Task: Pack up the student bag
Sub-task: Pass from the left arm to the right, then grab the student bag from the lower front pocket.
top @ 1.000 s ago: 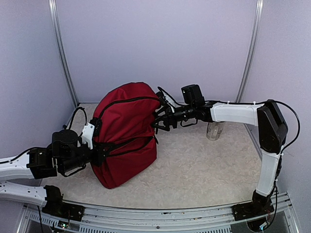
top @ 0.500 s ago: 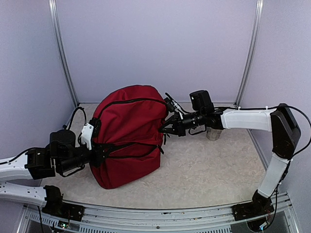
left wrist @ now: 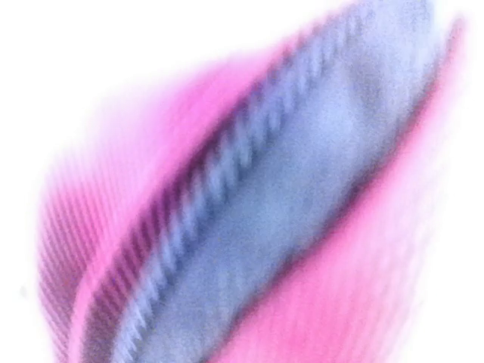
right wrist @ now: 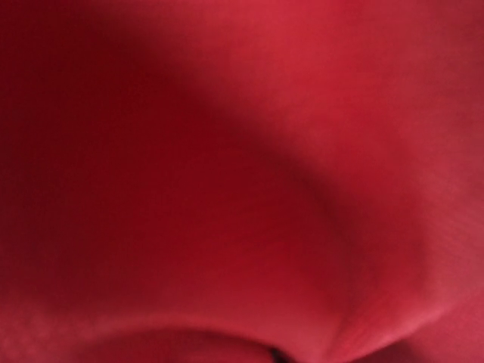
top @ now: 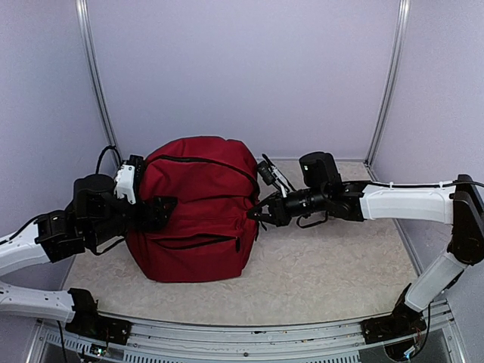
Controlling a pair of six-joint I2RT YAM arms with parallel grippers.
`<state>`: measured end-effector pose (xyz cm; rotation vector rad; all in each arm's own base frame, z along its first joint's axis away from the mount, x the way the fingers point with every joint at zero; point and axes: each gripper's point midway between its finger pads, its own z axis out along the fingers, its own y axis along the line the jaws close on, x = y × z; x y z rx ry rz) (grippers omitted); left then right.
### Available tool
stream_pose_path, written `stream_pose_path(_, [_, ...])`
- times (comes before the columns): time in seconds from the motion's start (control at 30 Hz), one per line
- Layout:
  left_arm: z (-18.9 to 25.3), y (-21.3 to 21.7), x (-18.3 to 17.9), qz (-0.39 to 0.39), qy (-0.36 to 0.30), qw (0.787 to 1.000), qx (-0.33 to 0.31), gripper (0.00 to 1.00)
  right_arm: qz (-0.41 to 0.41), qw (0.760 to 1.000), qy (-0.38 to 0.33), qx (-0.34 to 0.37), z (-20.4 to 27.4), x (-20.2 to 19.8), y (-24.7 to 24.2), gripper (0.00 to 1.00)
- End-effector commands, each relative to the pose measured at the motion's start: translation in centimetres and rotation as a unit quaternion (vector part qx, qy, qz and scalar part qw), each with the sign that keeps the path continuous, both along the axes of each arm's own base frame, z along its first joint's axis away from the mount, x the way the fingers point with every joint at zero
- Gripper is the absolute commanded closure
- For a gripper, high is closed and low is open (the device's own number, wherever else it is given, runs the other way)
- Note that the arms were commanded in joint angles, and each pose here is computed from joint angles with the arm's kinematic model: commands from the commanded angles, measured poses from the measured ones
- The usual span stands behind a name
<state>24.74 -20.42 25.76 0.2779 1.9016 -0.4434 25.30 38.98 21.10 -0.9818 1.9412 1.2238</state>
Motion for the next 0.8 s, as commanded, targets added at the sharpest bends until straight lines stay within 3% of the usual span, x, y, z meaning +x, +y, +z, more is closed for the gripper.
stream_pose_path(0.0, [4.4, 0.4, -0.6, -0.016, -0.033, 0.999, -0.030, 0.07, -0.066, 0.997, 0.007, 0.037, 3.5, 1.9, 0.1, 1.00])
stream_pose_path(0.2, [8.0, 3.5, -0.6, 0.036, -0.058, 0.997, -0.035, 0.05, -0.102, 0.994, 0.028, 0.035, 3.4, 3.4, 0.3, 1.00])
stream_pose_path(0.3, [9.1, 3.0, -1.5, 0.015, -0.050, 0.996, -0.074, 0.13, -0.114, 0.992, 0.032, 0.046, 3.7, 3.8, 0.3, 1.00])
stream_pose_path(0.47, [6.3, -3.8, -6.2, -0.093, -0.008, 0.988, -0.122, 0.35, -0.117, 0.990, 0.055, 0.056, 3.0, 3.9, 0.8, 1.00])
stream_pose_path(0.63, [3.8, -11.5, -12.7, -0.198, -0.038, 0.978, -0.057, 0.45, -0.122, 0.989, 0.053, 0.062, 2.9, 3.5, 1.6, 1.00])
stream_pose_path(0.77, [-1.4, -17.7, -15.1, -0.284, 0.008, 0.959, -0.009, 0.52, -0.123, 0.989, 0.046, 0.065, 3.1, 2.8, 2.0, 1.00])
